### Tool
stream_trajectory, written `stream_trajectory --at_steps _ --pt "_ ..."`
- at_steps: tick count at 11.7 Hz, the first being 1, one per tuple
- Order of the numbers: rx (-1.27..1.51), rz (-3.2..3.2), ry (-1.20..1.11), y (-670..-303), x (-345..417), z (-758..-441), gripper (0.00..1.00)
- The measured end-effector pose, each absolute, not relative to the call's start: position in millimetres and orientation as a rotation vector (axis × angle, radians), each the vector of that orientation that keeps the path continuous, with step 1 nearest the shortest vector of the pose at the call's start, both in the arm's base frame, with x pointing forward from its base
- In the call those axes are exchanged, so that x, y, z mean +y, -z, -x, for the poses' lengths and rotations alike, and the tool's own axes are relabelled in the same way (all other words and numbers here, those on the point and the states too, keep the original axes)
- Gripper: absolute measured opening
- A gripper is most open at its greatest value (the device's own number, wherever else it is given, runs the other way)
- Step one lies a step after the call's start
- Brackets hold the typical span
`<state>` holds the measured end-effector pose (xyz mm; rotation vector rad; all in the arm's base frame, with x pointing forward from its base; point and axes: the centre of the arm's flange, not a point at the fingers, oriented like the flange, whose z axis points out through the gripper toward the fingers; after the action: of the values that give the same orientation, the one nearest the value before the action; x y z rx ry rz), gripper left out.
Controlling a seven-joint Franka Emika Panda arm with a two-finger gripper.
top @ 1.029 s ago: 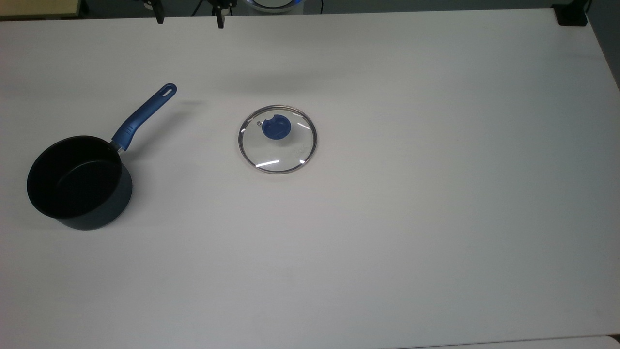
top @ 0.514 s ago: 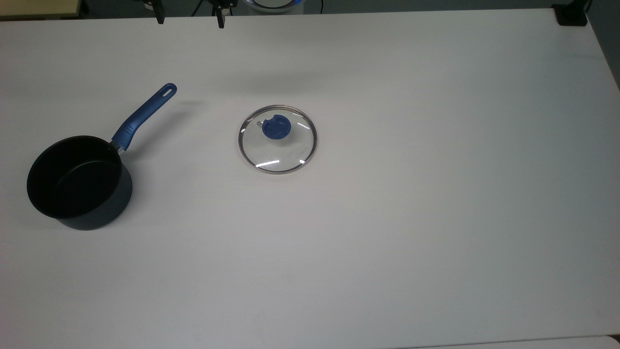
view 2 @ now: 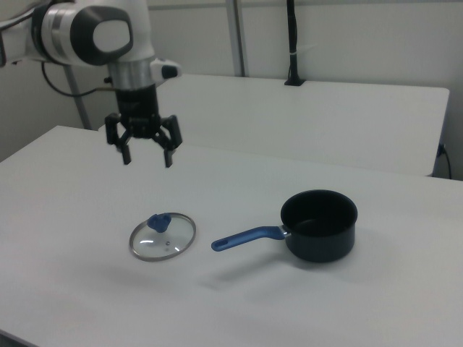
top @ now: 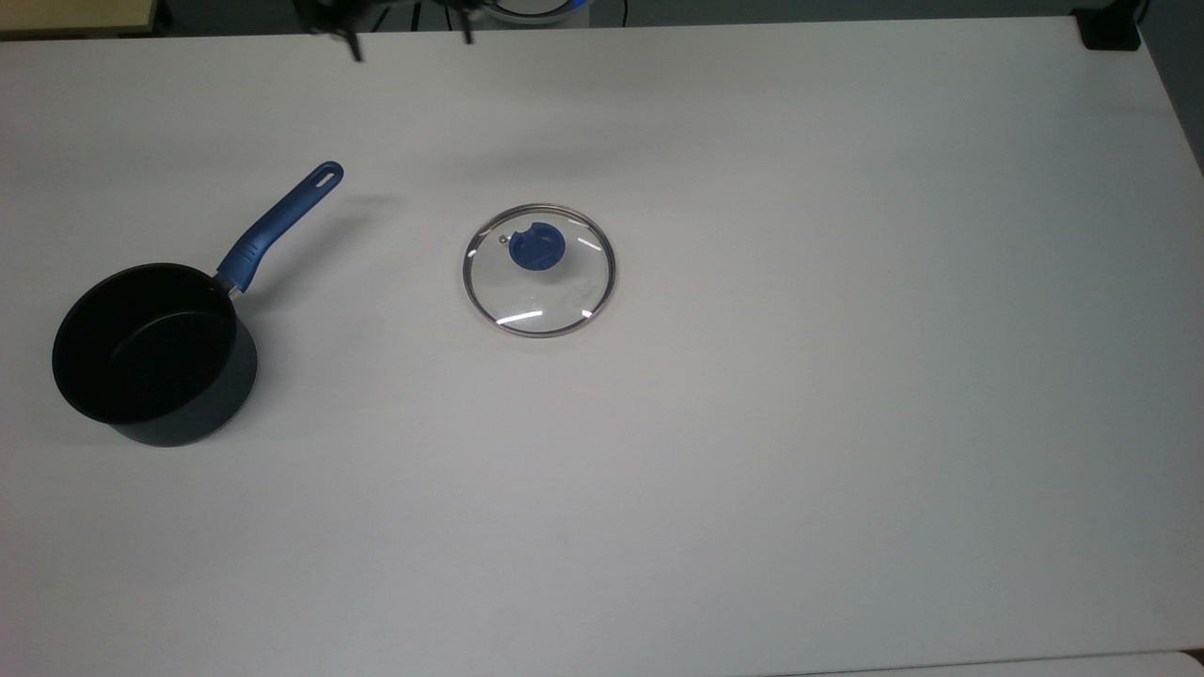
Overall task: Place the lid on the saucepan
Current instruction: 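Lower the gripper over the blue knob of the glass lid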
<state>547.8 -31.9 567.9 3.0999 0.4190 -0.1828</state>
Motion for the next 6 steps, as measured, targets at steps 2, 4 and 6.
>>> stream_trajectory --at_steps 2,4,6 --pt "0.512 -3.083 0.252 -533.8 4.6 -547.7 1.00" --pt "0.511 -3.075 0.212 -488.5 33.8 -552.6 1.00" --pt "0.435 -3.081 0.158 -435.1 59.2 -563.3 1.00"
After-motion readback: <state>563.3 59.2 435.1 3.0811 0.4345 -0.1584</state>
